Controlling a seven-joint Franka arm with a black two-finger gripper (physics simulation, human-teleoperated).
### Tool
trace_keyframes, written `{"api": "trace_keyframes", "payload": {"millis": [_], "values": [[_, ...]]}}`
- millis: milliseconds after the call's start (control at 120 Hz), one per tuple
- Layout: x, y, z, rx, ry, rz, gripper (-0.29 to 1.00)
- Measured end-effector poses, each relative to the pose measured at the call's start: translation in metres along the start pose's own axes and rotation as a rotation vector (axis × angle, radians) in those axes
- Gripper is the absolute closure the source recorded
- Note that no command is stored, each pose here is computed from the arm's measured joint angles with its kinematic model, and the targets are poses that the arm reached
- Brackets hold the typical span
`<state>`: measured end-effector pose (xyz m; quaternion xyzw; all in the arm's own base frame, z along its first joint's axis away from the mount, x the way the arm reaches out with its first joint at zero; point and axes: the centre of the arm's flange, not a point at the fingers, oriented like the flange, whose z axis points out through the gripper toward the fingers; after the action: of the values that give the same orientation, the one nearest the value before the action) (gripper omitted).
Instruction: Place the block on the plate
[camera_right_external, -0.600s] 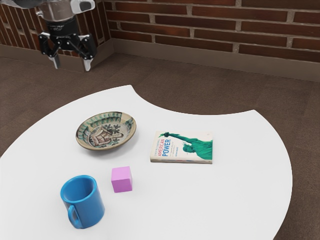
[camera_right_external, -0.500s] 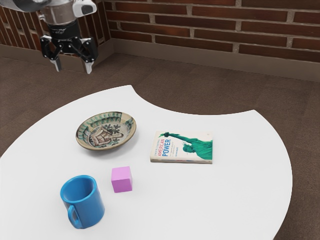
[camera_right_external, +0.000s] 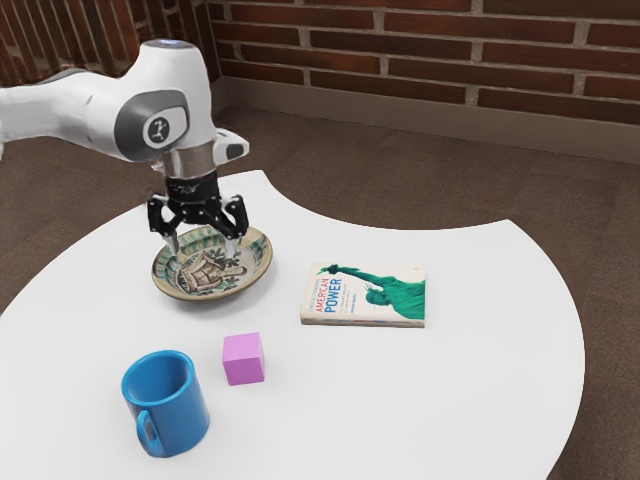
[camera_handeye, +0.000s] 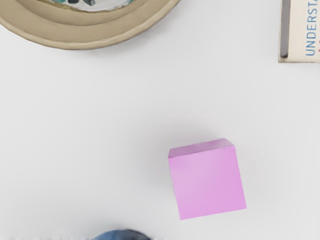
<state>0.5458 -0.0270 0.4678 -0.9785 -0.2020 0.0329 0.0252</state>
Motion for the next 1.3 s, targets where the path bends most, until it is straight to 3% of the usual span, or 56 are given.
{"api": "trace_keyframes", "payload": {"millis": [400, 642, 1300], "values": [[-0.025, 0.046, 0.100, -0.017, -0.005, -0.094, 0.00], [-0.015, 0.024, 0.124, -0.010, -0.004, -0.189, 0.00], [0.003, 0.036, 0.194, 0.004, -0.003, -0.247, 0.00]]}}
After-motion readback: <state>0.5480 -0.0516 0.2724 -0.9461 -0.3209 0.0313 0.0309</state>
